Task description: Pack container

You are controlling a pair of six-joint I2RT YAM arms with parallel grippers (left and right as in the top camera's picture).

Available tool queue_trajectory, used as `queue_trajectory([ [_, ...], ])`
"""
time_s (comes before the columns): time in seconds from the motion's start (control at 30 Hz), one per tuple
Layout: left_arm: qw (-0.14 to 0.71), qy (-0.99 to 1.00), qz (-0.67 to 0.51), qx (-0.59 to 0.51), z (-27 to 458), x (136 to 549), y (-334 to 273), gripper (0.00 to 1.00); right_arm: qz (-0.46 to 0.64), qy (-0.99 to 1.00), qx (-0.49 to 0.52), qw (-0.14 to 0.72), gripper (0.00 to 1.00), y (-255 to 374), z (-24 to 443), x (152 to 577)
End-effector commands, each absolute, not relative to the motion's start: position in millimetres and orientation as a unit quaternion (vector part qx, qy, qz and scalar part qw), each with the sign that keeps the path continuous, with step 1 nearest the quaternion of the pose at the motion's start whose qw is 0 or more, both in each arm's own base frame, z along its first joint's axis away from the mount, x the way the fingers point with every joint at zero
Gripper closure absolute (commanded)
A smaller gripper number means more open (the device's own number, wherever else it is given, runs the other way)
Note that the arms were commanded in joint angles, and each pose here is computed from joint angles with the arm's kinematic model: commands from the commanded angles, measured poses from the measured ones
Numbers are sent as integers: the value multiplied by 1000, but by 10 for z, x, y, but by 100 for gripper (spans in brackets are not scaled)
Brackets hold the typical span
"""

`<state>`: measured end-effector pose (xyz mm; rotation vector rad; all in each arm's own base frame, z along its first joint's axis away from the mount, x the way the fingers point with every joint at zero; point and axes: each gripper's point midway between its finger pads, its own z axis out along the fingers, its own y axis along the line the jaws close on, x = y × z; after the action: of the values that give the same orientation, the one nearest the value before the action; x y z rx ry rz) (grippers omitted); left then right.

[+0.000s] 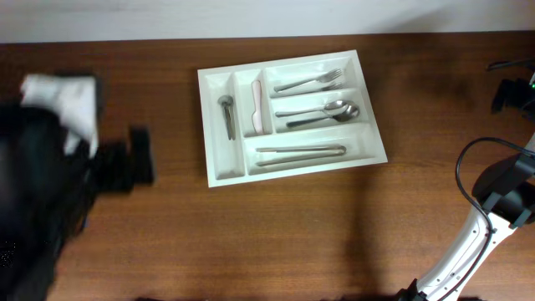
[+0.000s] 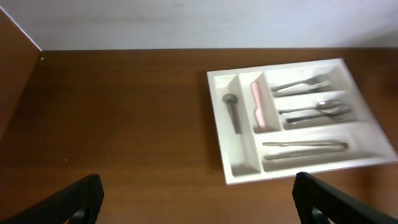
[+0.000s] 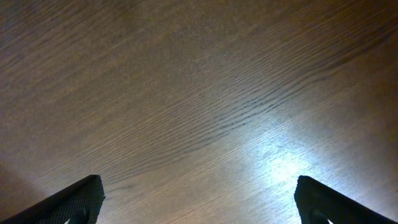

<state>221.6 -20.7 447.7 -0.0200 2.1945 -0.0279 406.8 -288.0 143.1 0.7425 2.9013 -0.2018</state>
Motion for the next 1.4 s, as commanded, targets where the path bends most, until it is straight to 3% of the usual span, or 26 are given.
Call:
queue_trajectory([
  [0.0, 476, 878, -28, -37, 4421, 1800, -110, 1, -64, 965, 244, 69, 1, -2872, 1429, 4062],
  [0.17, 510, 858, -45, -49, 4155, 1296, 4, 1, -64, 965, 244, 69, 1, -2872, 1429, 4062],
  [0.3, 539, 835, -76, -80, 3942, 1220, 13, 1, -64, 965, 244, 69, 1, -2872, 1429, 4062],
  [0.47, 526, 822, -134, -171, 3515, 1486, -49, 1, -64, 965, 244, 70, 1, -2872, 1430, 4063],
  [0.73, 404, 894, -100, -163, 2518, 1626, -160, 1, -64, 965, 244, 69, 1, -2872, 1429, 4062],
  [0.87, 400, 897, -78, -170, 2417, 1648, -96, 1, -64, 965, 244, 69, 1, -2872, 1429, 4062],
  [1.03, 397, 913, -32, -93, 2220, 1728, -87, 1, -64, 965, 244, 69, 1, -2872, 1429, 4062],
  [1.37, 472, 880, -39, 27, 1734, 2356, -384, 1, -64, 965, 244, 69, 1, -2872, 1429, 4062],
])
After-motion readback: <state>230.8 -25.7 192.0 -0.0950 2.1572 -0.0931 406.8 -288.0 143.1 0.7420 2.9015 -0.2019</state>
